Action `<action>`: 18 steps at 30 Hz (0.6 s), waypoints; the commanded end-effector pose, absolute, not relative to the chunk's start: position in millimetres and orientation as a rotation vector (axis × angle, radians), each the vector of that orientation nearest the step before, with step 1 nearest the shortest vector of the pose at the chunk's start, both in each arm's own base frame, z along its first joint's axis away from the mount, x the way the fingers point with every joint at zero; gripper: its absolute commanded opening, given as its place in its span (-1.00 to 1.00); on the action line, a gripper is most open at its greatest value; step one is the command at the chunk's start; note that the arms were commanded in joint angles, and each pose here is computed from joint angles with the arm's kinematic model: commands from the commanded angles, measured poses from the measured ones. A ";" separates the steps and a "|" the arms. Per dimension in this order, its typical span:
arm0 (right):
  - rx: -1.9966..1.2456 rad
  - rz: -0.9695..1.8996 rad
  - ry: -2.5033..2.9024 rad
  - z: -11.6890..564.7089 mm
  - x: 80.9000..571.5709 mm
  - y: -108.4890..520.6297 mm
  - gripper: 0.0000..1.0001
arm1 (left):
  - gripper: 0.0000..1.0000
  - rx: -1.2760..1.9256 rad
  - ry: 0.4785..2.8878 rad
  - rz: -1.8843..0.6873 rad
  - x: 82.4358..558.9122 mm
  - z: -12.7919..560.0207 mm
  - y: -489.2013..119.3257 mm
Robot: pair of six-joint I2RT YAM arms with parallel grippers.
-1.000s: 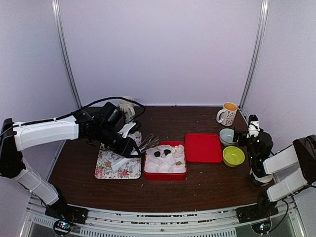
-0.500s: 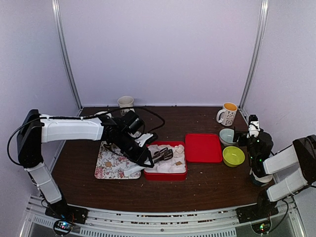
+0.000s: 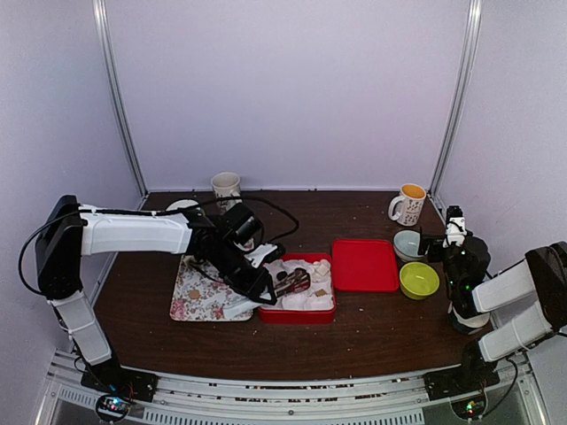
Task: Pack the chocolate
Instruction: Place the fake chocolate in the empty pocket of the box.
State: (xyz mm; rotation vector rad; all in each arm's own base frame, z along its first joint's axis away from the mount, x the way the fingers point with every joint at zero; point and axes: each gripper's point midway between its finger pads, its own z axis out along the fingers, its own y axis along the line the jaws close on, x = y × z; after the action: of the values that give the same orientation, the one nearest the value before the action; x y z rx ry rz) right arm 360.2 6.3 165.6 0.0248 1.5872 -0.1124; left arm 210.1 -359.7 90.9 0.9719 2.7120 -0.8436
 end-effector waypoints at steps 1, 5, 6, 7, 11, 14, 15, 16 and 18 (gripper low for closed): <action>0.032 -0.106 1.558 176.5 363.8 5.5 1.00 | -0.41 0.985 2.666 -0.824 218.9 100.6 -366.9; 0.032 -0.106 1.560 175.9 363.8 5.5 1.00 | -0.41 0.974 2.673 -0.795 220.7 99.1 -364.0; 0.032 -0.106 1.558 176.3 363.8 5.5 1.00 | -0.41 0.972 2.677 -0.786 221.0 98.5 -363.0; 0.031 -0.105 1.559 176.3 363.8 5.7 1.00 | -0.41 0.967 2.676 -0.776 222.2 98.6 -362.4; 0.031 -0.105 1.559 176.1 363.8 5.6 1.00 | -0.40 0.965 2.677 -0.764 223.1 98.7 -361.3; 0.032 -0.106 1.560 175.8 363.8 5.5 1.00 | -0.34 0.963 2.675 -0.759 224.0 99.4 -361.2; 0.032 -0.106 1.559 176.2 363.7 5.5 1.00 | -0.30 0.962 2.676 -0.754 224.3 99.3 -360.8; 0.032 -0.106 1.559 176.2 363.9 5.3 1.00 | -0.26 0.962 2.677 -0.753 224.3 99.2 -360.6; 0.032 -0.106 1.559 176.1 363.8 5.5 1.00 | -0.22 0.957 2.677 -0.746 225.3 99.3 -360.3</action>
State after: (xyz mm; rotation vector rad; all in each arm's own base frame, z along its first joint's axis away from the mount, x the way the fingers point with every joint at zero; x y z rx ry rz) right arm 360.2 6.3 165.6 0.0248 1.5872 -0.1124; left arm 216.4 -350.5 85.2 0.9497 2.7409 -0.7366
